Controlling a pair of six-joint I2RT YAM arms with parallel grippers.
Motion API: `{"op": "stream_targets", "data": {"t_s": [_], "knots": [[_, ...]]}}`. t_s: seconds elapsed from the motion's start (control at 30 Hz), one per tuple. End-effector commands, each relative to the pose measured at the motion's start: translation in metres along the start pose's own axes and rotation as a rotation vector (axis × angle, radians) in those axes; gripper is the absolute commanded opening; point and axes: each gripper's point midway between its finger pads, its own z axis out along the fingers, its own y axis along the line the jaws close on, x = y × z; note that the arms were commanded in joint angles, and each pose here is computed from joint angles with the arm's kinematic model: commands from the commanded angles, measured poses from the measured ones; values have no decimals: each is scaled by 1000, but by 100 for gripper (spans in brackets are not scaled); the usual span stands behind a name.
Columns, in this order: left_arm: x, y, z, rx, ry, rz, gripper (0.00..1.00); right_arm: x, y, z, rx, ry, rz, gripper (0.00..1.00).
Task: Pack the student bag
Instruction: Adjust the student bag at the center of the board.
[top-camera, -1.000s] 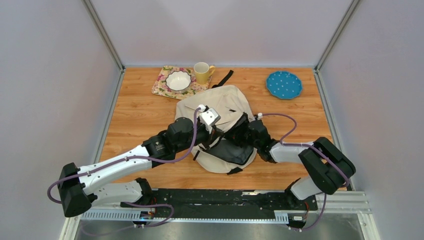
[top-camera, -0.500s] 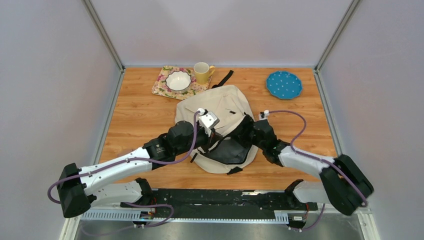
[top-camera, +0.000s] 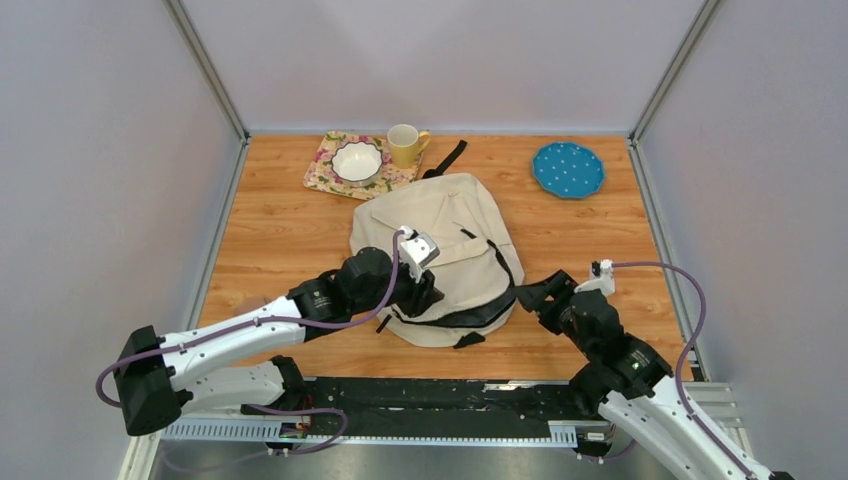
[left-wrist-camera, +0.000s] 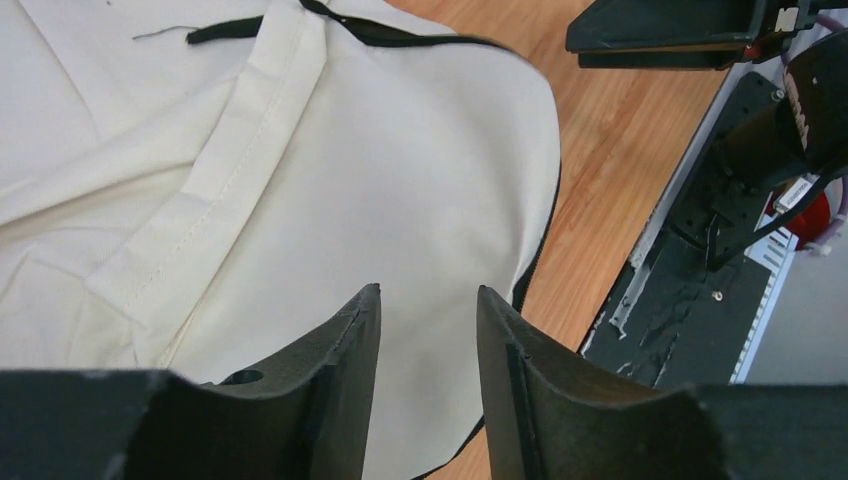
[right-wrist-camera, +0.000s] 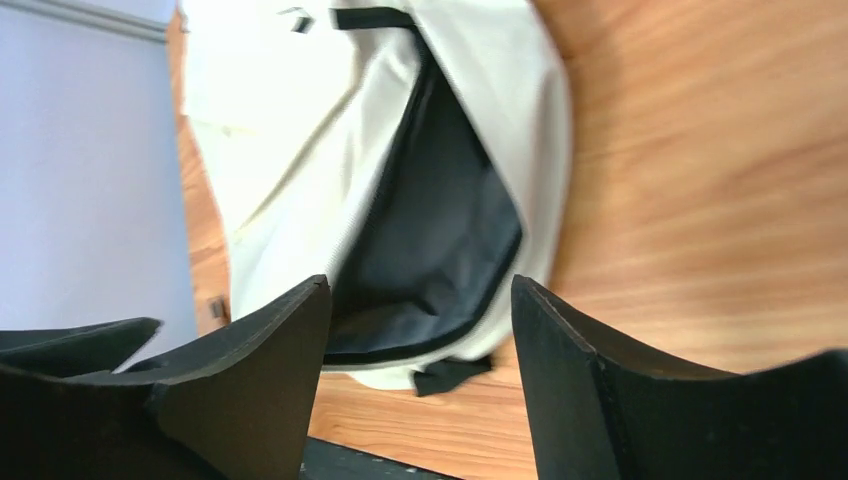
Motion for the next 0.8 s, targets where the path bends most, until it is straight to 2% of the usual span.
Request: {"op": "stream_targets", "data": {"t_s": [0.0, 0.07, 0.23, 0.4, 0.53, 0.63, 0.77], "knots": [[7, -6, -10, 19, 26, -46, 50, 12, -55, -7, 187, 17, -21, 70], [1, -7, -17, 21, -3, -52, 60, 25, -60, -1, 206, 70, -14, 70], [-13, 9, -38, -72, -57, -47, 68, 50, -53, 18, 178, 167, 16, 65], [-5, 42, -54, -255, -56, -35, 70, 50, -46, 33, 169, 159, 10, 59], [7, 62, -62, -341, -41, -69, 72, 45, -41, 42, 172, 134, 16, 55], [17, 78, -65, -376, -39, -148, 73, 41, -46, 47, 211, 112, -5, 49], [30, 93, -68, -382, -35, -282, 74, 38, -54, 54, 251, 103, -36, 45]]}}
